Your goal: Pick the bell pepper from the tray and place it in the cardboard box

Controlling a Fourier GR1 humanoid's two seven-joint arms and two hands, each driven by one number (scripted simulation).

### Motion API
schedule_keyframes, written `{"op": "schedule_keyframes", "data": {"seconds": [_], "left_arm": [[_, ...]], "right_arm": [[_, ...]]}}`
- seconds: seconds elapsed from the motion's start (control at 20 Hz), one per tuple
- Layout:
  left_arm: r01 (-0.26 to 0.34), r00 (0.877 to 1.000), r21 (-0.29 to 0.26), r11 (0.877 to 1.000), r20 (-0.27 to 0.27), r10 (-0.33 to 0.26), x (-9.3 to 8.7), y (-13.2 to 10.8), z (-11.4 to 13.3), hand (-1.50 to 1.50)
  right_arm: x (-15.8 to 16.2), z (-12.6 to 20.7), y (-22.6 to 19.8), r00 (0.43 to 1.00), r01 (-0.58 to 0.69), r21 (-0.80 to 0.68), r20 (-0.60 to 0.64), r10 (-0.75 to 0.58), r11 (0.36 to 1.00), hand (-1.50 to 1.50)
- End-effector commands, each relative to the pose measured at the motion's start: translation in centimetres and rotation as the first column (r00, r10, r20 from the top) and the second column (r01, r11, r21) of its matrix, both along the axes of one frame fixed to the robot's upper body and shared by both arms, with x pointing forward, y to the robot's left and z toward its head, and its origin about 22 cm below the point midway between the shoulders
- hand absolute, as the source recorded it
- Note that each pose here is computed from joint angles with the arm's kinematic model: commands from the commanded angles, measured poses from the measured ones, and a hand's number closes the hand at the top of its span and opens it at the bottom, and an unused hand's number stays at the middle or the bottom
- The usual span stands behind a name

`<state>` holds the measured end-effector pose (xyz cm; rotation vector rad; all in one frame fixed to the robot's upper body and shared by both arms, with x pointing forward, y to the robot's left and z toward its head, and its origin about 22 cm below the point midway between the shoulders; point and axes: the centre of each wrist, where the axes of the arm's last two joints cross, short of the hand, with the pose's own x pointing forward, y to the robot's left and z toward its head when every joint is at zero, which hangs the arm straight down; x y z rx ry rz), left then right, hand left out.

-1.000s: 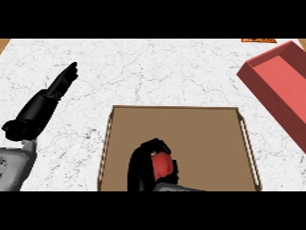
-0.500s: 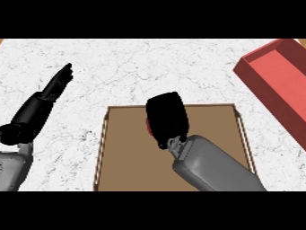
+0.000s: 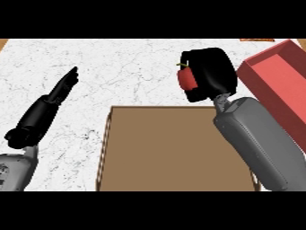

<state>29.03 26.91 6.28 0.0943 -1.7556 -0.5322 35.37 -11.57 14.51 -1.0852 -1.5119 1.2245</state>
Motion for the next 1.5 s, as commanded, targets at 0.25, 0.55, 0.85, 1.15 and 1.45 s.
{"op": "schedule_keyframes", "data": {"seconds": [0.25, 0.55, 0.85, 1.15, 1.45], "left_arm": [[-0.022, 1.000, 0.015, 1.000, -0.014, 0.022, 0.0, 0.4, 0.8, 0.00], [0.000, 1.000, -0.003, 1.000, -0.006, 0.000, -0.6, 0.2, 0.3, 0.00], [0.009, 1.000, -0.009, 1.000, 0.006, -0.009, -0.8, -1.0, 0.6, 0.00], [0.005, 1.000, -0.006, 1.000, -0.012, -0.005, -0.8, 0.4, 0.3, 0.00], [-0.010, 1.000, -0.004, 1.000, -0.010, 0.010, 0.5, -1.3, 0.5, 0.00]], "right_arm": [[1.2, 7.3, -5.2, 0.921, 0.300, 0.340, 0.141, -0.364, 0.891, 1.50], [3.2, 8.8, -12.7, 0.809, 0.479, 0.382, 0.157, -0.566, 0.791, 1.50], [3.8, 10.1, -20.3, 0.773, 0.539, 0.366, 0.142, -0.618, 0.758, 1.50], [4.1, 8.6, -25.8, 0.774, 0.629, 0.202, -0.066, -0.630, 0.751, 1.50], [3.3, 4.2, -30.0, 0.756, 0.636, 0.112, -0.293, -0.586, 0.764, 1.50]]}}
